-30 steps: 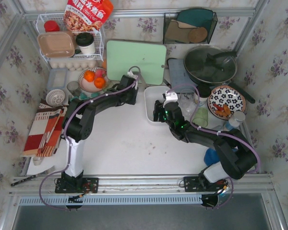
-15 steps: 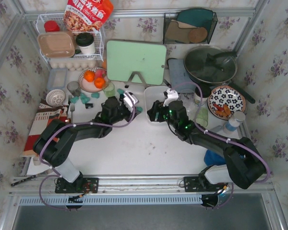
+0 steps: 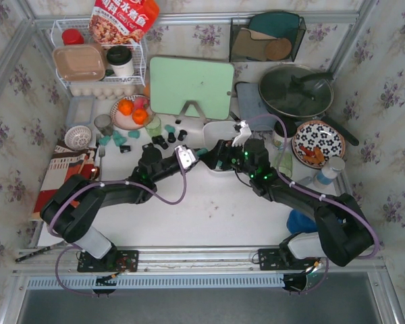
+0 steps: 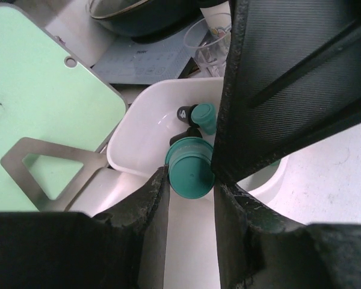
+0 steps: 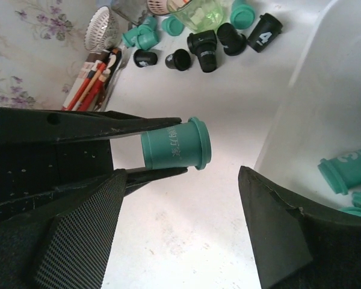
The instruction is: Mix the coffee capsules in the storage basket
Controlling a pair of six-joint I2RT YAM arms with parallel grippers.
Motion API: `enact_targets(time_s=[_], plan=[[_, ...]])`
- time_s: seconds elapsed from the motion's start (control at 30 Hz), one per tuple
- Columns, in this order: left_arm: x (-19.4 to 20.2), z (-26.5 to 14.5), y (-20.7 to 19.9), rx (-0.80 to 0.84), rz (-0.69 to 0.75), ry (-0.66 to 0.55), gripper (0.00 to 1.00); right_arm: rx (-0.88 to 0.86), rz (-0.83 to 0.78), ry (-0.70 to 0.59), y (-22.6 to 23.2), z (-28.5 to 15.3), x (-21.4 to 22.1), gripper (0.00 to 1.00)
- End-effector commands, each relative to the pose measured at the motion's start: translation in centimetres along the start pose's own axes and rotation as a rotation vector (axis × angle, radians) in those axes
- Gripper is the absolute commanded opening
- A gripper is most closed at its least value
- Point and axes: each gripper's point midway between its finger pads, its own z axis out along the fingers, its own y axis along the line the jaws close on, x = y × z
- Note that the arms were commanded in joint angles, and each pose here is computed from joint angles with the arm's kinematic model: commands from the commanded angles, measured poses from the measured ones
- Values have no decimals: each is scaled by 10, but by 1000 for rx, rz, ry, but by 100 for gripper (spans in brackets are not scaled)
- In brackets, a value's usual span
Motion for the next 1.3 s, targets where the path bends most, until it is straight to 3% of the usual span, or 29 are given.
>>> enact_targets(time_s=[0.0,0.5,0.63,0.77,0.8,0.87,0.93,0.97,1.13,1.27], plan=[[-25,2,-4,31,63,-87,26,-97,23,-9,17,2,-3,82],[-34,5,-23,82,56,-98,26,-119,49,-37,0,-3,-8,66],[-30,8,-20,66,34,-76,28,-109,47,-42,-4,-5,-8,50],[-20,10,-8,4,5,-14,44,-86,53,-55,-11,-8,-10,26],[-17,10,-5,-17,2,-2,50,-78,54,-60,-13,-8,-11,24],[-12,8,2,-63,-3,23,68,-50,54,-71,-19,-10,-13,24],[-6,6,7,-96,-18,54,79,1,42,-89,-30,-12,-15,24],[-1,5,9,-112,-28,76,96,46,32,-105,-39,-13,-17,24],[34,-1,33,-250,-120,244,99,342,-38,-161,-96,-25,-20,31],[67,-7,61,-375,-288,394,99,460,-67,-142,-121,-26,-14,47]])
